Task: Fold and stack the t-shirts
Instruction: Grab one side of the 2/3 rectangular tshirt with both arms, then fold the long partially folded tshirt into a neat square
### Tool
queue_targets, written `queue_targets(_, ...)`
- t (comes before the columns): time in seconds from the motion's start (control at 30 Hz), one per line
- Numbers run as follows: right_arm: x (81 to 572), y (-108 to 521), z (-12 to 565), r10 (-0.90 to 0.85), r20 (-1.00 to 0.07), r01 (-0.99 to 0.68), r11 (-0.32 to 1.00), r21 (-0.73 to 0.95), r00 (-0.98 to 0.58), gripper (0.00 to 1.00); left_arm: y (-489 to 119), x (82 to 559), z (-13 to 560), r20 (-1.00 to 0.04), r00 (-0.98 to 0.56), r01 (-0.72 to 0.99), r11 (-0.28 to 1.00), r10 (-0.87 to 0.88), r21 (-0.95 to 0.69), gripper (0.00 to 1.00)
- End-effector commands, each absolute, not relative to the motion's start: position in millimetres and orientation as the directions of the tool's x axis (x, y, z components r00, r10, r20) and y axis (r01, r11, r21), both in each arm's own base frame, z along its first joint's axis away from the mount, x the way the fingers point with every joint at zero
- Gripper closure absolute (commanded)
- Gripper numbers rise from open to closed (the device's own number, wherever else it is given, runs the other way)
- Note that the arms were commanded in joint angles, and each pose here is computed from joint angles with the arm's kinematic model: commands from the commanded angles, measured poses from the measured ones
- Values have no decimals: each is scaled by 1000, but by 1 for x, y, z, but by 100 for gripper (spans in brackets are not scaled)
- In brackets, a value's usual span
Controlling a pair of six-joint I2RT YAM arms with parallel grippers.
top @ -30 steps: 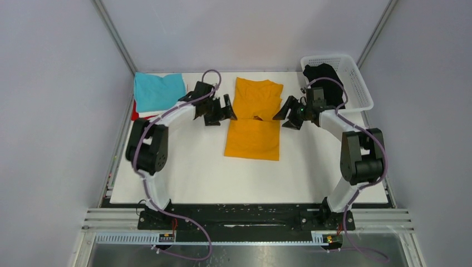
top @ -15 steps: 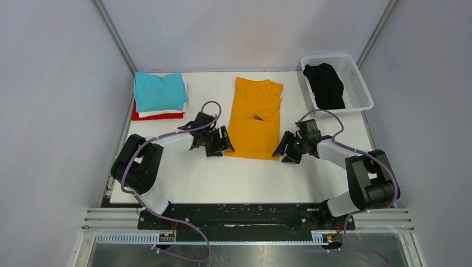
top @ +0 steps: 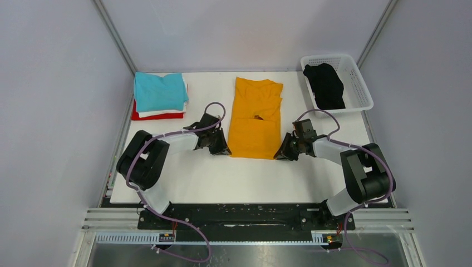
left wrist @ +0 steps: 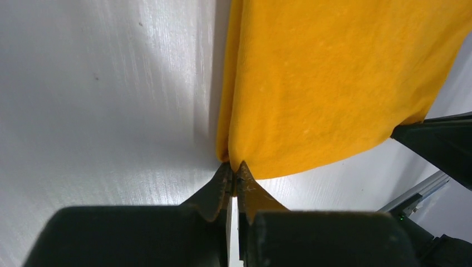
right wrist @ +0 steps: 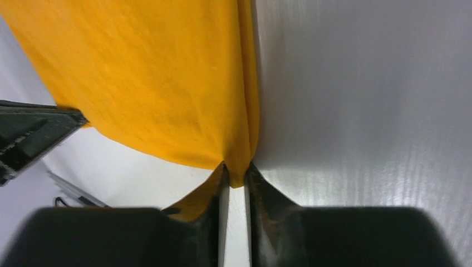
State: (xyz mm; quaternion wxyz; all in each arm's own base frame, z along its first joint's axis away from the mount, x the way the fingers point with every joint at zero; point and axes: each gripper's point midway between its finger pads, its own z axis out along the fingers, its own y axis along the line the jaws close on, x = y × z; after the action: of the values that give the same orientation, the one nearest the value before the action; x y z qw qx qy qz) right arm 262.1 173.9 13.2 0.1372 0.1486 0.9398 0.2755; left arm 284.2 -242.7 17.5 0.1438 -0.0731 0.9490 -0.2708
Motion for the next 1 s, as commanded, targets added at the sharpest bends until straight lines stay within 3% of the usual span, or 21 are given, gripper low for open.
queue_targets(0.0, 260, 166, 0, 350, -201, 209, 837, 505, -915, 89, -239, 284, 8, -253, -945, -60, 870, -207, -490, 100)
queue_targets(0.07, 256, 169, -1, 353, -202, 206, 830, 517, -913, 100, -240, 282, 15, -267, -941, -45, 861, -206, -507, 100)
queue_targets(0.13, 229, 178, 3, 312, -189, 167, 826, 539, -931, 100, -240, 268, 29, -313, -932, 4, 860, -181, -510, 100)
queue_targets(0.33, 135, 172, 18, 186, -105, 106, 850, 516, -977, 100, -216, 197, 35, -316, -938, 21, 883, -145, -469, 100)
queue_targets(0.47, 80, 173, 47, 99, -68, 39, 804, 593, -993, 100, -208, 144, 56, -300, -950, 77, 868, -86, -490, 100)
queue_targets(0.57, 66, 173, 78, 76, -127, -27, 754, 657, -989, 100, -215, 127, 96, -364, -928, 159, 797, -80, -582, 100)
queue_targets(0.7, 93, 166, 105, 149, -319, -96, 763, 639, -936, 100, -219, 145, 145, -523, -839, 258, 737, -149, -624, 100)
queue_targets(0.83, 146, 161, 136, 273, -518, -118, 791, 601, -811, 100, -219, 187, 185, -652, -723, 268, 776, -231, -572, 100)
queue_targets(0.97, 183, 143, 153, 307, -633, -71, 864, 498, -711, 100, -215, 230, 210, -711, -646, 208, 833, -276, -512, 100)
